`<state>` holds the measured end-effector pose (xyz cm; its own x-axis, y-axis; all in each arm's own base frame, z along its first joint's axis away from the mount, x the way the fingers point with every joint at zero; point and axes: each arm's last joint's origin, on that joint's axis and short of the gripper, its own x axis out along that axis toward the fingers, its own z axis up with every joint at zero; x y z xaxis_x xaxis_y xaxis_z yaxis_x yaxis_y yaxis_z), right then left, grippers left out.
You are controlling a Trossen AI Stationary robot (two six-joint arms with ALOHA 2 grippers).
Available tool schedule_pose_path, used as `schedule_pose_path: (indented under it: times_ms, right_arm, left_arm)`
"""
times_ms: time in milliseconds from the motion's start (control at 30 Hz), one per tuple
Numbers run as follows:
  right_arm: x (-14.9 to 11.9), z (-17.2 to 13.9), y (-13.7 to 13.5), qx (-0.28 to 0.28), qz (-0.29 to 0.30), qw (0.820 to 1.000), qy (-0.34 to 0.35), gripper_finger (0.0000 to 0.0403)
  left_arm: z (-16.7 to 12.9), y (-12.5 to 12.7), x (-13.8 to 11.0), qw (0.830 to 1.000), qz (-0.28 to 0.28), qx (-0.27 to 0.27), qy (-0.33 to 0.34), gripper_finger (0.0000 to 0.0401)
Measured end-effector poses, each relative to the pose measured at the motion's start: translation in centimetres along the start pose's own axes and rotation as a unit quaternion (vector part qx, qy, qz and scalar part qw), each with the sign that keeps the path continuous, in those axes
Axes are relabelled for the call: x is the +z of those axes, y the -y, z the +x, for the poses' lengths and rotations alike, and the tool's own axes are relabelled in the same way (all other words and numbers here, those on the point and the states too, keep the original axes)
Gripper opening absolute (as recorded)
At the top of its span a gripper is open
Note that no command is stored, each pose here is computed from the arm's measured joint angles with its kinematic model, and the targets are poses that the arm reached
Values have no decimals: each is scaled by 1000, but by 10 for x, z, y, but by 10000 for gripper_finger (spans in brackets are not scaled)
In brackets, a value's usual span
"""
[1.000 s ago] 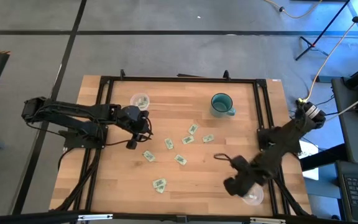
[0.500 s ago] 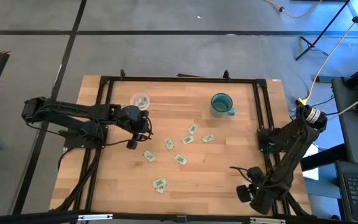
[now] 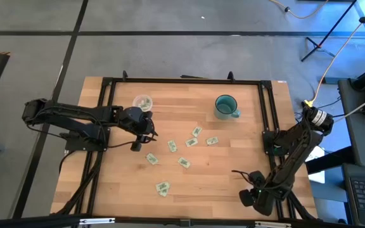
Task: Pick and place Stevia / Truvia into bins
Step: Put the stevia packet into the bottom transparent container, then put the stevia packet into the top transparent container
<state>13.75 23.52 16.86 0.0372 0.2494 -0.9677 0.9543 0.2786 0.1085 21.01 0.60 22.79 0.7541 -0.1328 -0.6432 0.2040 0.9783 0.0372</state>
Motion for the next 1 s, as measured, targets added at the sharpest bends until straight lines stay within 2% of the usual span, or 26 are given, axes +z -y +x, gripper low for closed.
schedule_pose_path:
  times_ms: [267,433,533,633,800,1000]
  right_arm:
    - [-7,-10,-6,9,-9,1000,-8,60]
    - [-6,-18,-5,-19,-5,1000,17,68]
    - [-3,-30,-5,-45,3,998,54,68]
    - [1,-49,-9,-58,10,992,109,68]
    - [19,-86,-18,-57,7,969,240,68]
    - [54,-102,-40,-57,-81,960,262,68]
  left_arm:
    - [0,-1,0,1000,0,20,-4,102]
    - [0,-2,0,999,2,38,-8,102]
    - [0,-3,-3,998,25,57,-23,102]
    - [0,1,-10,997,37,39,-62,102]
    - [-1,17,-21,992,20,-36,-119,102]
    - [2,34,-18,991,46,-38,-118,102]
